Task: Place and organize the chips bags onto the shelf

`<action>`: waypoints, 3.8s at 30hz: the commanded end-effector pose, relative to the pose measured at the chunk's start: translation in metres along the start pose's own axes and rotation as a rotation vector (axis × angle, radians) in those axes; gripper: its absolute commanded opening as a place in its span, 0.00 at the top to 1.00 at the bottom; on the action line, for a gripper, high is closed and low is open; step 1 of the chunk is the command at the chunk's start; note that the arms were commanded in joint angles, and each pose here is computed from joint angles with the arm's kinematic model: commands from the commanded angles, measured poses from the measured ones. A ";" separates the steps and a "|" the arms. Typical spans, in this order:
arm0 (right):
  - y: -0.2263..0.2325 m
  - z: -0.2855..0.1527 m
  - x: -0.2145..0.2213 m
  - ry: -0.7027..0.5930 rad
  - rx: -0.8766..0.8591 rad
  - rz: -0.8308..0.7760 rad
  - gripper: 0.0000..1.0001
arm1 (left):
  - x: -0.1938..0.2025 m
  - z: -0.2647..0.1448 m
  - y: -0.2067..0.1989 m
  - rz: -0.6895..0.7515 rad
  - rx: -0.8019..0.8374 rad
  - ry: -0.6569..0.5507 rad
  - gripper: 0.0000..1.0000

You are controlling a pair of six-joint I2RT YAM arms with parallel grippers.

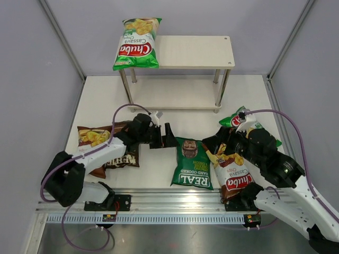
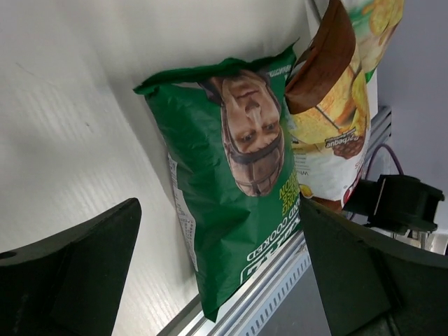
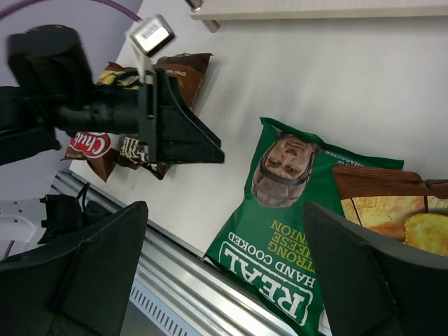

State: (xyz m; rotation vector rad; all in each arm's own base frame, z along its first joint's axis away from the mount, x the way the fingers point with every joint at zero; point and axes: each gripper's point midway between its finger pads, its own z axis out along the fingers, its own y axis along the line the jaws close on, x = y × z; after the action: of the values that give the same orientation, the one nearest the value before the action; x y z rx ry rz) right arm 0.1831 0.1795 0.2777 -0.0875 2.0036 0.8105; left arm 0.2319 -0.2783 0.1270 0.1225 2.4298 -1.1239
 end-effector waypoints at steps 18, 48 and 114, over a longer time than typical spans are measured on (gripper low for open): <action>0.017 -0.001 0.010 0.041 -0.114 -0.031 0.01 | 0.106 0.071 -0.006 -0.119 0.201 0.261 0.02; -0.020 -0.003 -0.003 -0.102 0.061 0.059 0.01 | 0.016 -0.030 -0.052 0.035 0.187 -0.277 1.00; 0.141 -0.009 -0.114 -0.633 -0.770 0.394 0.63 | -0.084 -0.235 -0.206 0.297 0.517 -0.795 0.41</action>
State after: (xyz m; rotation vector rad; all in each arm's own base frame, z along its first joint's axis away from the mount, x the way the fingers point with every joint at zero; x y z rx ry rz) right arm 0.1785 0.2772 0.4089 -0.0050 1.1283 1.6460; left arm 0.1585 -0.2534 0.4255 0.1938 1.3563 -1.4516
